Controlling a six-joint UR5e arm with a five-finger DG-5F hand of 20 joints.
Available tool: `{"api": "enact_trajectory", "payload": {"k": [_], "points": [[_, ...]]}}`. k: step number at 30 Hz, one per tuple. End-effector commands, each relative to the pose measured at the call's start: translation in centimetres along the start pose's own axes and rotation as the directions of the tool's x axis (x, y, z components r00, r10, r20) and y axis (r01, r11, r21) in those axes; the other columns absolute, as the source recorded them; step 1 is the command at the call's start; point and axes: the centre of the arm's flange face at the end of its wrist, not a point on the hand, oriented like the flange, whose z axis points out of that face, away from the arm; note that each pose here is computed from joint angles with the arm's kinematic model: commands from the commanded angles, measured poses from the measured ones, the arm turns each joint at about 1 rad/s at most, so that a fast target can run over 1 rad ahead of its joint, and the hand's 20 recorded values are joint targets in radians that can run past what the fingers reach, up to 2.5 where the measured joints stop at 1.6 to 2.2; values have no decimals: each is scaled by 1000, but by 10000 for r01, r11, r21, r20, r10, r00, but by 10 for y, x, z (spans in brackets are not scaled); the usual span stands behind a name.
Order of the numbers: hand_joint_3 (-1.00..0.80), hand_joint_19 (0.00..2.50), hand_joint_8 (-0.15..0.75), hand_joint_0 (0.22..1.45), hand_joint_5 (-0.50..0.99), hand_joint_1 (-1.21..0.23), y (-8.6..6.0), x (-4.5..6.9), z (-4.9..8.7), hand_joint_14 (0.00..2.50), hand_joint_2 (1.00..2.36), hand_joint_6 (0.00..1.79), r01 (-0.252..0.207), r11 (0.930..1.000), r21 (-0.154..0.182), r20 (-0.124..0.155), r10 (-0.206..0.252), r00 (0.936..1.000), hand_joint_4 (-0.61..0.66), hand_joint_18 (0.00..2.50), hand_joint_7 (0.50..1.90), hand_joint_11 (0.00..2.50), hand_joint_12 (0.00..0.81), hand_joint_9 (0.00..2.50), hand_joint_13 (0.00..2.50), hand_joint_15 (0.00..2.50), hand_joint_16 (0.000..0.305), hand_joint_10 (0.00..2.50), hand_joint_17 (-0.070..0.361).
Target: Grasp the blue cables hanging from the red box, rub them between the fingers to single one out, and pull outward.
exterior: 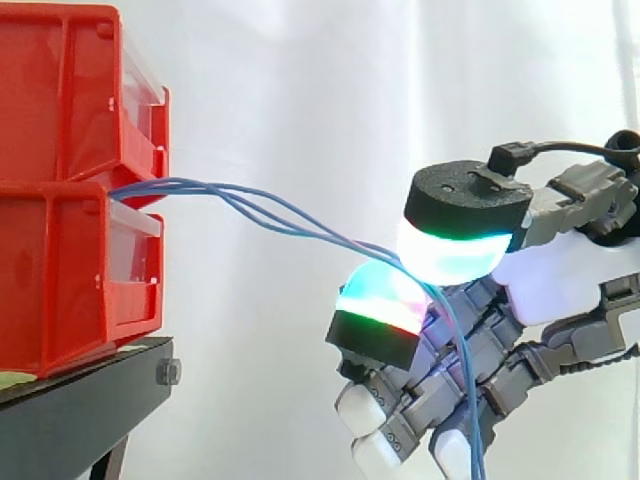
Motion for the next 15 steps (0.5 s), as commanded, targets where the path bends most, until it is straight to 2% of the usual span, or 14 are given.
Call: {"api": "enact_trajectory", "payload": {"k": [1,9,13,15], "points": [[-259,486,233,608,-208,-840,0,0,0,9,1012,848,1,10000,4,12,-1,10000,219,618,1039,369,337,562,550,218,47,7,106],[-249,511,256,573,-173,-735,0,0,0,7,1010,808,-45,10000,4,13,45,10000,234,625,1050,358,361,637,573,222,52,6,116],[-210,498,266,581,-171,-742,0,0,0,7,1010,807,-45,10000,3,-3,45,10000,240,628,1058,372,370,642,578,217,53,6,119],[-210,497,256,607,-178,-799,0,0,0,9,1012,810,-45,10000,3,-3,45,10000,224,608,1057,376,356,629,566,213,50,7,112]]}}
